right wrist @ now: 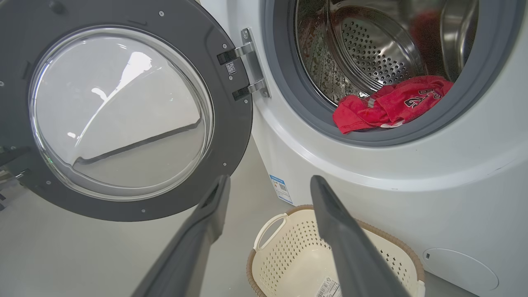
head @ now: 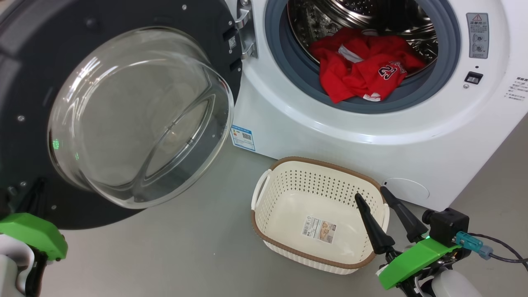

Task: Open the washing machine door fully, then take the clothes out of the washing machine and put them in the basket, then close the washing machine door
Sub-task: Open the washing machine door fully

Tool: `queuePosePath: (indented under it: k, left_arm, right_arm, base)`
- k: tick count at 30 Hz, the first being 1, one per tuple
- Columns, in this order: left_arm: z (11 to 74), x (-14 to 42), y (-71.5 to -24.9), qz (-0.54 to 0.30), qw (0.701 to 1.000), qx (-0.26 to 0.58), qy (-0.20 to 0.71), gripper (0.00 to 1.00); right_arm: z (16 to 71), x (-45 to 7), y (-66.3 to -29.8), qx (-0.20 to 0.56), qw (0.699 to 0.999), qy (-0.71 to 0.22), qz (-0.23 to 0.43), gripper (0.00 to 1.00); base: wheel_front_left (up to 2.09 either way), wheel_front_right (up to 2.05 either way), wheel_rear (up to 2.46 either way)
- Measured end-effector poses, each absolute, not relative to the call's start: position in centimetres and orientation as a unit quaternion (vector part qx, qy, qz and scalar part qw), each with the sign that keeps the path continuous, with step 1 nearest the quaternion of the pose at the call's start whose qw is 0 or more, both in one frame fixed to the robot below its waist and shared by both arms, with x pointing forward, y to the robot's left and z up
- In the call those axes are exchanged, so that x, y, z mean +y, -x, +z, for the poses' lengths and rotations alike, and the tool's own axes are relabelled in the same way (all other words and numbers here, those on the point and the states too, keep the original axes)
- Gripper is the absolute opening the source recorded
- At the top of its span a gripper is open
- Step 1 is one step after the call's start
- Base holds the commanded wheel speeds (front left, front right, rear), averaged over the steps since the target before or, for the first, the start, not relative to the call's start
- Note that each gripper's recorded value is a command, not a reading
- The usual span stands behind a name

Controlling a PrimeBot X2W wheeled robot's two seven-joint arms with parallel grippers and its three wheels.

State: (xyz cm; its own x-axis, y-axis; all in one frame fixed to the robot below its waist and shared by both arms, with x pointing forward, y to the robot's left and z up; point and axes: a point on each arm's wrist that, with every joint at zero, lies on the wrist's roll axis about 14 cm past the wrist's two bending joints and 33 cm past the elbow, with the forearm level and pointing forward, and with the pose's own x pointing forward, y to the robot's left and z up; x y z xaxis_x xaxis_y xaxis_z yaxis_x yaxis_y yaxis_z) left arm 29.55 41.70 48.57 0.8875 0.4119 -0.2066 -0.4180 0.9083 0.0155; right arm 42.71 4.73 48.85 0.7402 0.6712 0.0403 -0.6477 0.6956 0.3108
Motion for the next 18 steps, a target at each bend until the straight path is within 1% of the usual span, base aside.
queuePosePath:
  k: [11,18]
  left_arm:
    - [48.8,41.2,-29.7,0.208,0.974,0.087,0.025,0.0]
    - [49.7,40.4,-30.1,0.201,0.977,0.057,0.041,0.0]
  right_arm:
    - [48.9,4.9,-42.7,0.038,0.919,-0.155,0.36,1.0]
    - [49.2,4.7,-42.7,0.035,0.92,-0.156,0.357,1.0]
  base:
    - [0.0,0.0,0.0]
    - [0.0,0.0,0.0]
